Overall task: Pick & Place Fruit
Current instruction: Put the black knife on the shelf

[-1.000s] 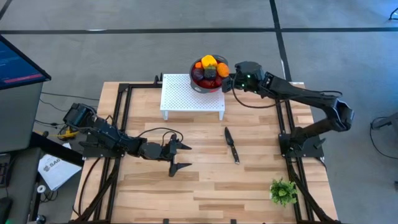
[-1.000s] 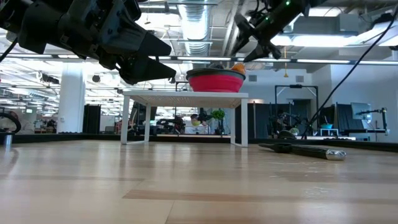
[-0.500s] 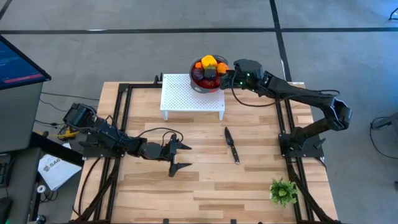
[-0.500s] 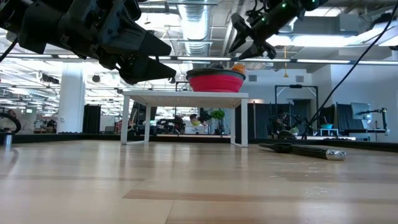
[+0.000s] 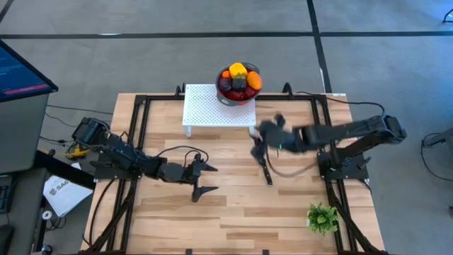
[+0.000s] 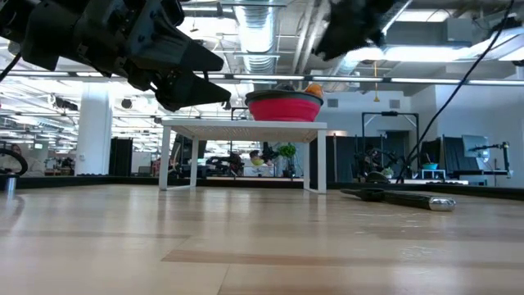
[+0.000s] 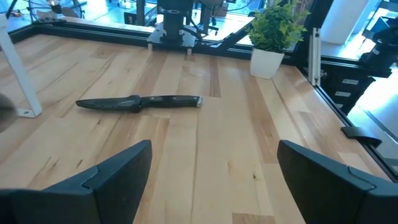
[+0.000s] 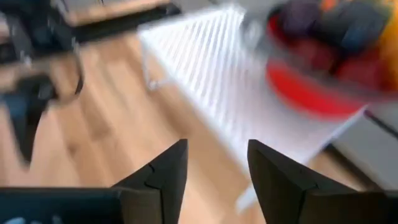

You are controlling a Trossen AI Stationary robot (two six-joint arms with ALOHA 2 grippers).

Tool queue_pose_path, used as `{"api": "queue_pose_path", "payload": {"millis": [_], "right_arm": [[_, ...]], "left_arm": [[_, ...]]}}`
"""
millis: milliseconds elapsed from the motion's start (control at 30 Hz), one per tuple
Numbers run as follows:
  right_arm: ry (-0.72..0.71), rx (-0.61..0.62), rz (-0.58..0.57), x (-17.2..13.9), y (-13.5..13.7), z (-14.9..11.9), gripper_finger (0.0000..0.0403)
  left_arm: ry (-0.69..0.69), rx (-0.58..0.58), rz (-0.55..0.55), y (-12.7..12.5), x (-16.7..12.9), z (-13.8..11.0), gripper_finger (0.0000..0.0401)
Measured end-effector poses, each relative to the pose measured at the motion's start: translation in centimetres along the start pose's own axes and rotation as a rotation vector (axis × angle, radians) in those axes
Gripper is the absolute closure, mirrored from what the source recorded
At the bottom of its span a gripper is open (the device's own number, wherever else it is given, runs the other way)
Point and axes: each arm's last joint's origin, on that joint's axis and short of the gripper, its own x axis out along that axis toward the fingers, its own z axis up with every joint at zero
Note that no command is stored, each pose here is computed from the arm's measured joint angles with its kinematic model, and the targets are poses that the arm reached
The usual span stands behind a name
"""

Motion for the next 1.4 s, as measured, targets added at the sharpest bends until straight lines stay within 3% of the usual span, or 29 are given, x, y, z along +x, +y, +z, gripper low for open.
{"api": "queue_pose_path", "payload": {"millis": [233, 400, 533, 733, 933, 1167, 1400], "right_arm": [[0.159, 0.136, 0.099, -2.7, 4.7, -9.8, 0.0268], [0.216, 0.306, 0.124, -3.0, 4.9, -16.2, 0.0269], [0.218, 0.374, 0.131, -2.3, 4.2, -19.4, 0.0229], [0.158, 0.302, 0.096, -1.0, 3.9, -21.4, 0.0156], [0.166, 0.124, 0.028, 0.7, 4.8, -23.5, 0.0150], [0.150, 0.089, -0.081, 2.4, 6.4, -25.4, 0.0181], [0.089, 0.092, -0.103, 2.2, 7.3, -27.4, 0.0261]], "left_arm": [[0.001, 0.002, -0.008, -0.2, -0.1, 0.0, 0.0060], [-0.001, -0.001, 0.006, 0.2, 0.1, 0.0, 0.0060], [-0.003, -0.005, 0.025, 0.7, 0.2, 0.1, 0.0060], [-0.004, -0.007, 0.031, 0.8, 0.3, 0.2, 0.0060], [-0.003, -0.011, 0.028, 0.7, 0.2, 0.1, 0.0060], [-0.002, -0.028, 0.027, 0.7, 0.2, 0.1, 0.0060], [-0.002, -0.030, 0.027, 0.7, 0.2, 0.1, 0.0060]]}}
